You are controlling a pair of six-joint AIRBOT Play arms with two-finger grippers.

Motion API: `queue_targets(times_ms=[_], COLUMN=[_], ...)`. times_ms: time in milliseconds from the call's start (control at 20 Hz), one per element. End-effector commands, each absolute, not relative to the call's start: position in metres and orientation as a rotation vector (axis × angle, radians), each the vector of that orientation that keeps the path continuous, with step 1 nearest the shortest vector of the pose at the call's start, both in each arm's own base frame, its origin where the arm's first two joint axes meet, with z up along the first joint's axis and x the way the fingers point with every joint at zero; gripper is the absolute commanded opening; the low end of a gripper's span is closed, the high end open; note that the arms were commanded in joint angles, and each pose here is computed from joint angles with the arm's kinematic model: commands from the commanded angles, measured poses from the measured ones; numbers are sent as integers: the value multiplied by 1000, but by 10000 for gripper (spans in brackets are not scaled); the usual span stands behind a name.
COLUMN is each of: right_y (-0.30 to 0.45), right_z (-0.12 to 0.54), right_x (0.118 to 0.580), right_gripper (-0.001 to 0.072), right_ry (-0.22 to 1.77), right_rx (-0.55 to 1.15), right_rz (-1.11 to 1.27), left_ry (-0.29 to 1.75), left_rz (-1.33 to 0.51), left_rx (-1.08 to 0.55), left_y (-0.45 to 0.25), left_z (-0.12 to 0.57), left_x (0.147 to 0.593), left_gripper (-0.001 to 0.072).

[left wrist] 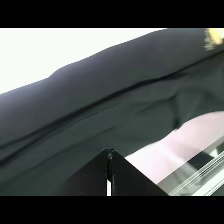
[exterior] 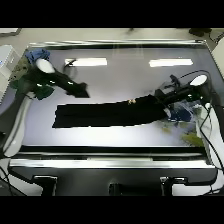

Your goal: Fold the clothes and pants, and hang the long-sleeved shirts on hangers.

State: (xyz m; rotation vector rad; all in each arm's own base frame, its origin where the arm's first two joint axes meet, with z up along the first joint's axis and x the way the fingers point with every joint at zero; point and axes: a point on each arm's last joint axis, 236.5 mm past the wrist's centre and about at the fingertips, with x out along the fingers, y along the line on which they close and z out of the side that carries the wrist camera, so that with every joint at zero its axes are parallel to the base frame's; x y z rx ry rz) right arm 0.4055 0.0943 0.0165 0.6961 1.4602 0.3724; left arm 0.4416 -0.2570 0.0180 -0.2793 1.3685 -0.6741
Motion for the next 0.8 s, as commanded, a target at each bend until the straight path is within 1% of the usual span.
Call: queue_targets(times_ms=[0,100,250,350,450,600,650,750], right_y=[98,101,104,105,106,106,106,104], right_z=[59,82,112,131,146,159,160,159], right_x=[387,377,354,345,339,332,332,334], right_gripper=[36,36,36,36,36,37,37,37], right_ry=[1436,1406,1385,1342,1303,1274,1275,1273], right_rx=[691,677,646,634,632,633,643,642], right_rz=[381,394,418,419,417,408,399,386], left_ry=[1367,1437,1475,1554,1570,1519,1485,1434], left_rz=[-750,-728,-727,-727,-741,-718,-711,-730], left_rx=[-315,-330,-409,-457,-574,-901,-968,-1006], left_y=[-348,-375,-421,-451,-490,-553,-568,-585], left_z=[-25,-55,-79,-96,-100,-82,-77,-67], left_x=[413,393,372,341,321,315,315,316], left_gripper=[27,27,27,27,26,25,26,26])
